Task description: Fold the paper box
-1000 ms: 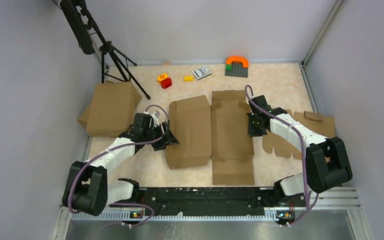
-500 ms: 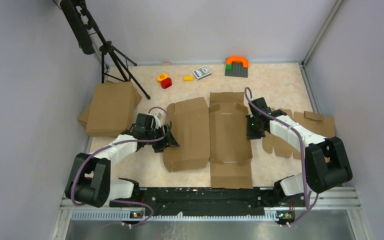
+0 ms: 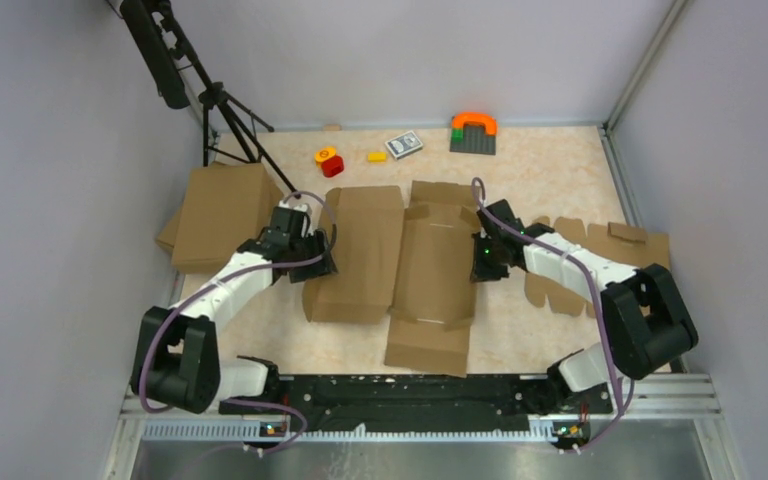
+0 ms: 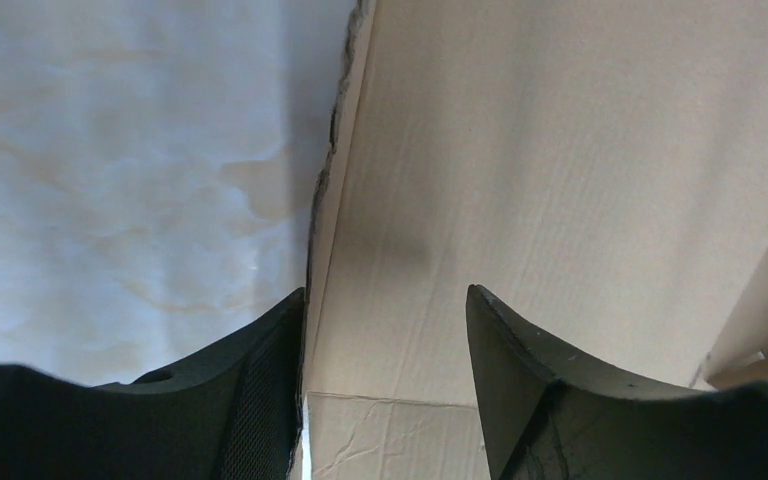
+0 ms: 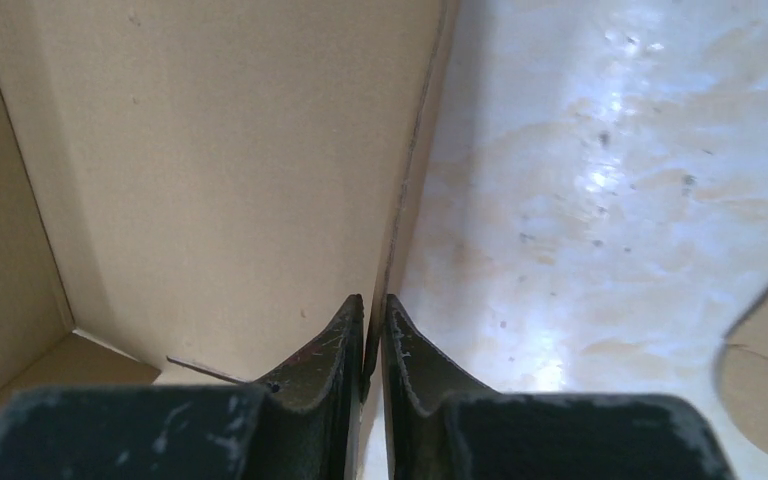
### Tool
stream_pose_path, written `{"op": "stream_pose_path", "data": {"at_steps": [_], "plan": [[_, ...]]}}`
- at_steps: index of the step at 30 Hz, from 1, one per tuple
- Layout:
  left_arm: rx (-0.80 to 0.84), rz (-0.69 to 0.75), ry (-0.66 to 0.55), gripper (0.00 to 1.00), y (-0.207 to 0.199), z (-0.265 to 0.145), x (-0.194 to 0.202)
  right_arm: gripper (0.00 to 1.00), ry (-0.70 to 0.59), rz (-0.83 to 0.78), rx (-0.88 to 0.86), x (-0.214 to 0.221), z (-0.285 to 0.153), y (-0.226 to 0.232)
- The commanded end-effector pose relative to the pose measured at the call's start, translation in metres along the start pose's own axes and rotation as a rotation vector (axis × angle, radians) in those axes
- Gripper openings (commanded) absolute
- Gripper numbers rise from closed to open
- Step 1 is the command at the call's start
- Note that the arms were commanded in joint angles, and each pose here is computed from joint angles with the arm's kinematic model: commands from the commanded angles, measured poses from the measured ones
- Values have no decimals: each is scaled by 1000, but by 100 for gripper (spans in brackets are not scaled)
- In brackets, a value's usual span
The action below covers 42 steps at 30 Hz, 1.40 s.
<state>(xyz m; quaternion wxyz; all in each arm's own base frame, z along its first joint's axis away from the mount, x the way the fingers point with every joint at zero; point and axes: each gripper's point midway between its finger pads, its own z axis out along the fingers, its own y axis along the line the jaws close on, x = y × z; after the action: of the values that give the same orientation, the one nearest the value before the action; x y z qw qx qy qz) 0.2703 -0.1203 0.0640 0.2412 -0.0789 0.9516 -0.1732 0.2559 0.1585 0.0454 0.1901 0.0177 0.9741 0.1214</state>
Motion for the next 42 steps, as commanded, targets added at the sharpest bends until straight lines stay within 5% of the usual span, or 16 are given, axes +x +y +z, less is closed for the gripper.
{"op": "stream_pose_path", "data": {"at_steps": [1,13,27,35,42], "plan": [[-175,45,-101,60,26,-3,-30,9,-60,9,-92,-25,3,46],[-361,-28,-258,92,69,-32,-67,7,-78,9,-57,-39,8,53],[-433,-222,-353,94,126,-51,-89,7,-71,-14,-35,-39,2,49],[5,-105,-176,80,40,-21,-64,8,-71,-15,-7,-37,4,40],[-100,-77,-154,86,53,-28,-32,9,-78,-12,17,-37,-2,19]]}}
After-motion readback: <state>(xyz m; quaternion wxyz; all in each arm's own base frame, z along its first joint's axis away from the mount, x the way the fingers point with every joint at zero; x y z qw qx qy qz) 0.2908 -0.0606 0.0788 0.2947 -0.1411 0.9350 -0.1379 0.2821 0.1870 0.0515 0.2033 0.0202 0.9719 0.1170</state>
